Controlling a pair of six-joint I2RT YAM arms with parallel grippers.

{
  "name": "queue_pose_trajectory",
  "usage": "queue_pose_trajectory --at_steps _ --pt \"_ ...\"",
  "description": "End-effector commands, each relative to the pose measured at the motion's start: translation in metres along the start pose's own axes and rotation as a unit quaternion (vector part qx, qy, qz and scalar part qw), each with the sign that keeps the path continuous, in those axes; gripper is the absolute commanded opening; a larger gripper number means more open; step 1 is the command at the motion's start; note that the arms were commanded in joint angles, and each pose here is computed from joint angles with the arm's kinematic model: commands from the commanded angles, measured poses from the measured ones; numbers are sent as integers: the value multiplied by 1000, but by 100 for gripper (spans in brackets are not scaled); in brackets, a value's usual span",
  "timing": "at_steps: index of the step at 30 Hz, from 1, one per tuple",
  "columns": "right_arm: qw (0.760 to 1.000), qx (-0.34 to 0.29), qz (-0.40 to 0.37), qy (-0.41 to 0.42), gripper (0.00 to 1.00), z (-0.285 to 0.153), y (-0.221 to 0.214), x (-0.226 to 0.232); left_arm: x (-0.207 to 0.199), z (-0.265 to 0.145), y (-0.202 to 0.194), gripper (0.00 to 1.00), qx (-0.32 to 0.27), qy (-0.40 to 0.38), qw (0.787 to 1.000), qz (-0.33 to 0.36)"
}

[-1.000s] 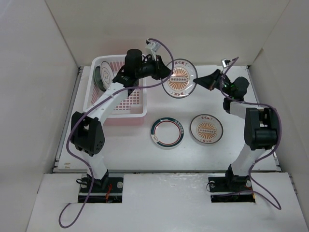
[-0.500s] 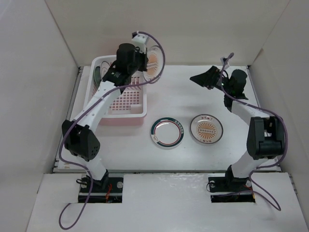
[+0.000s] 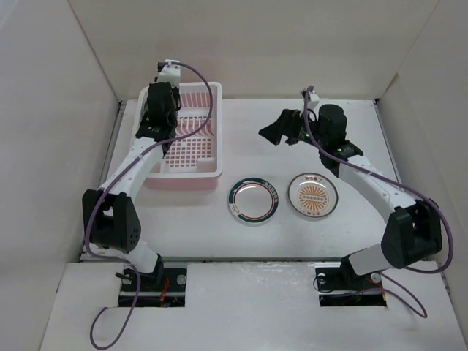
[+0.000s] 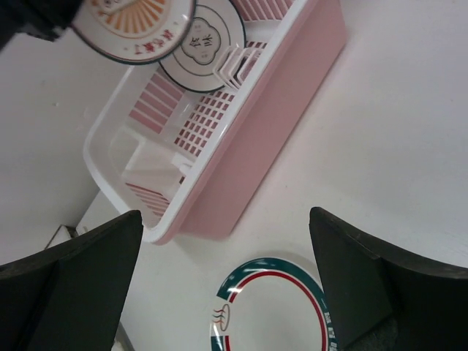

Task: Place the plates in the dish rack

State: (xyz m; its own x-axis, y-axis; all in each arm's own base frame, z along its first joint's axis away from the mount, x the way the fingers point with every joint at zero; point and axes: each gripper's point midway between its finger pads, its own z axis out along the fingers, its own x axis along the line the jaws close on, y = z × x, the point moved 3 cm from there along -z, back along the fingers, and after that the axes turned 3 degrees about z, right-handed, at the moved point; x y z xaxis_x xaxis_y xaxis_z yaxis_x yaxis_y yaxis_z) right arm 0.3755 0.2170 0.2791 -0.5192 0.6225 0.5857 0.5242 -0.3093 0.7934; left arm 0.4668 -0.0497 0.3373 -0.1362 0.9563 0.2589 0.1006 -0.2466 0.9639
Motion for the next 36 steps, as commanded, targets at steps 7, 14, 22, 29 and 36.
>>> queue_pose_trajectory --at_steps 7,14,22,29,36 --pt "998 -34 -49 -21 100 -13 25 11 -2 38 -34 0 -10 -2 1000 -11" --pt "998 -22 -54 -11 100 -8 17 17 -4 45 -52 0 -1 -4 1000 7" --pt "998 -22 -58 -11 100 -8 17 16 -19 59 -84 0 33 -17 999 9" --pt "998 -24 -60 -4 100 -11 19 21 -18 64 -91 0 36 -19 999 10" --pt "998 -19 -66 3 100 -8 17 24 -24 70 -117 0 75 -15 997 17"
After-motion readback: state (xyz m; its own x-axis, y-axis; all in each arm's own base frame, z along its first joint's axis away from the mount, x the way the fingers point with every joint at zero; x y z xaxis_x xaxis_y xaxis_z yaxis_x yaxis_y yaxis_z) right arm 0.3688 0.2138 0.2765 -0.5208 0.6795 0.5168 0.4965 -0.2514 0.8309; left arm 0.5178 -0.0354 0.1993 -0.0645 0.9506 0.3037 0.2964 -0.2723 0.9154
